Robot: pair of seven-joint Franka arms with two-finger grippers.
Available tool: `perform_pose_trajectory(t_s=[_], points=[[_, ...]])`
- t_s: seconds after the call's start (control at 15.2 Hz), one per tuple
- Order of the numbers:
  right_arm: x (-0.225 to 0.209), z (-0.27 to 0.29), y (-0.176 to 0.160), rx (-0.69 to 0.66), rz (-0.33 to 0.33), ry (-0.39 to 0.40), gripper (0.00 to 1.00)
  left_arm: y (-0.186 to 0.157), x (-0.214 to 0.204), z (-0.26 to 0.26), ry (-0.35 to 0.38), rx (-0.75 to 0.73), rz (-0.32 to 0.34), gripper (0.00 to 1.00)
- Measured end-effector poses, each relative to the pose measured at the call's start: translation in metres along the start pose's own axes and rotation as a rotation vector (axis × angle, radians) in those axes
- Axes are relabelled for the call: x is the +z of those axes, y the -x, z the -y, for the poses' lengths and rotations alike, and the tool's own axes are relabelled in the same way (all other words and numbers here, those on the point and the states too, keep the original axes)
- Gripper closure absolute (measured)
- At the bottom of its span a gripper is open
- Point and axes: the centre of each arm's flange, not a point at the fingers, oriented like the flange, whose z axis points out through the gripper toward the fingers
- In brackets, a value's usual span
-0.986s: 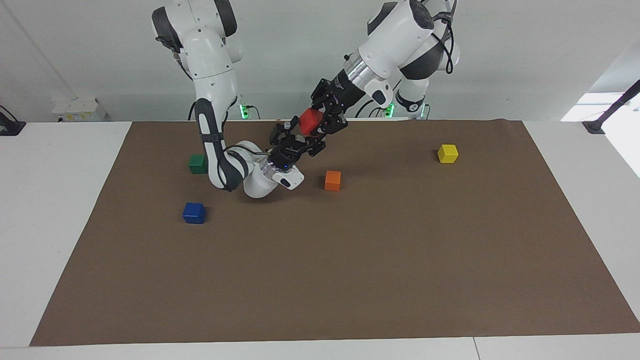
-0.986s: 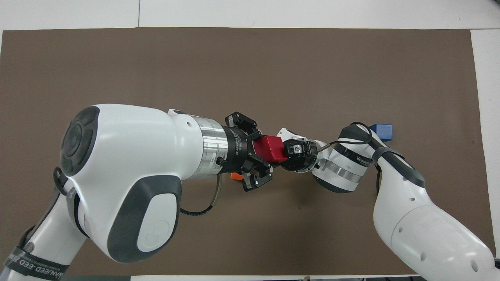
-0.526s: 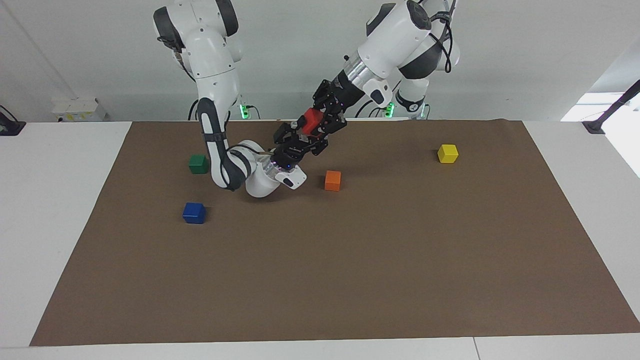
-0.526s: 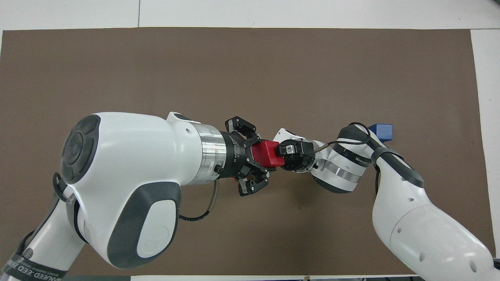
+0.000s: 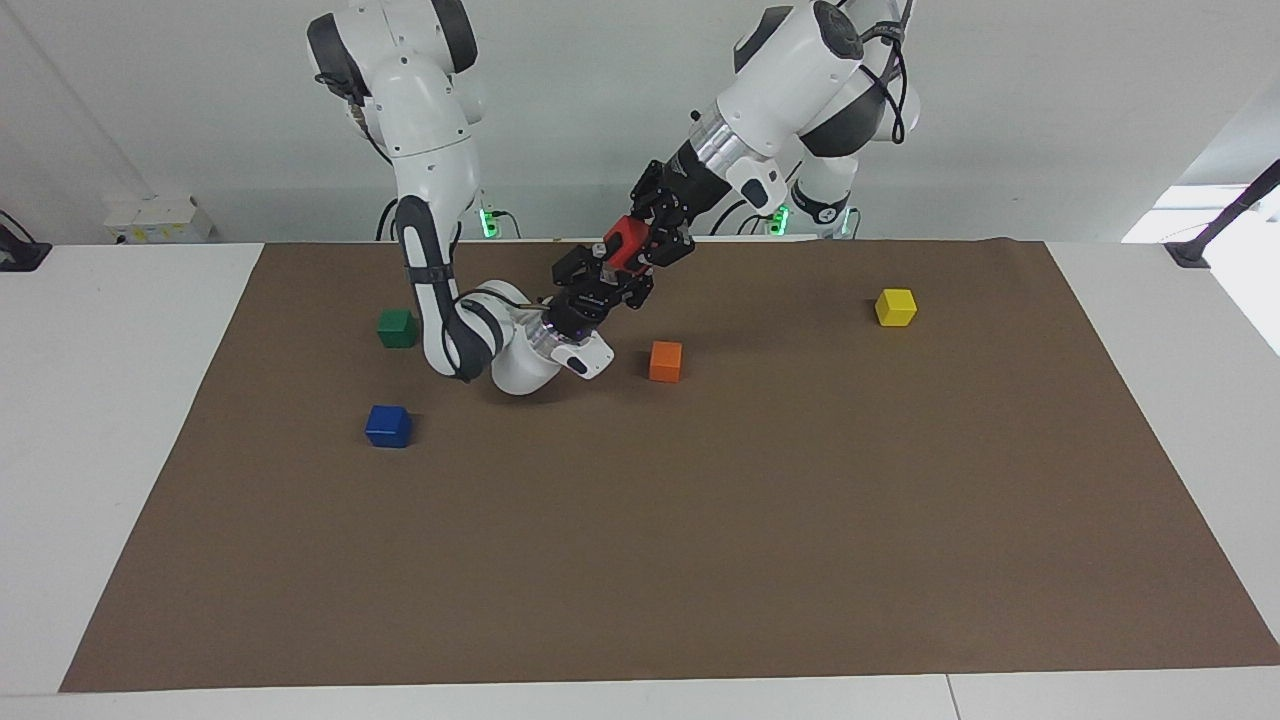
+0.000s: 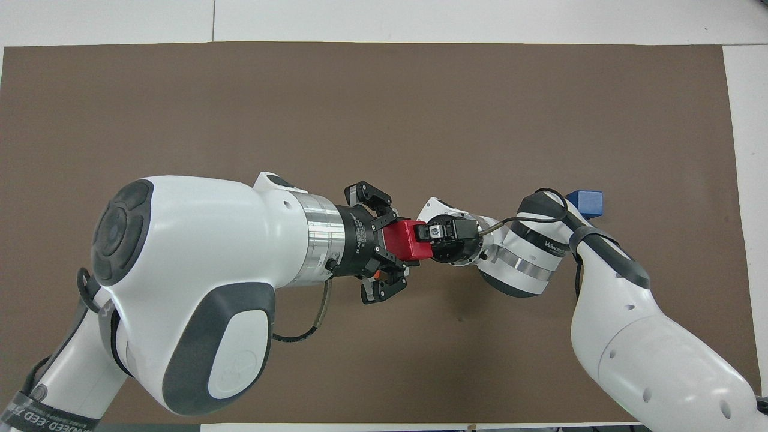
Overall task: Transfer red block to right arm and stack on blue block
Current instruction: 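Close the right gripper on the red cube and open the left gripper, then carry the red cube to the blue cube while the left gripper retracts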
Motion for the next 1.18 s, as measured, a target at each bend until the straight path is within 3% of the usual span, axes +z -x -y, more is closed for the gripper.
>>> perform_pose_trajectory(t_s=[0.07, 0.33, 0.53, 0.85, 0.99, 1.18], points=[[0.001, 0.000, -0.001, -0.002, 0.000, 0.002, 0.43, 0.000, -0.001, 0.000, 0.000, 0.004, 0.000, 0.44], [0.000, 0.005, -0.007, -0.019, -0.010, 0.017, 0.43, -0.013, -0.038, -0.007, 0.031, 0.006, -0.006, 0.02], [0.007, 0.017, -0.015, -0.029, -0.022, 0.056, 0.43, -0.048, -0.082, -0.025, 0.064, 0.077, -0.080, 0.00], [0.027, 0.087, -0.030, -0.030, -0.024, 0.316, 0.43, -0.155, -0.153, -0.081, 0.088, 0.274, -0.146, 0.00], [0.029, 0.115, -0.030, -0.034, -0.015, 0.429, 0.43, -0.203, -0.181, -0.096, 0.097, 0.409, -0.247, 0.00], [0.034, 0.164, -0.027, -0.050, -0.006, 0.694, 0.43, -0.253, -0.196, -0.105, 0.041, 0.627, -0.368, 0.00]])
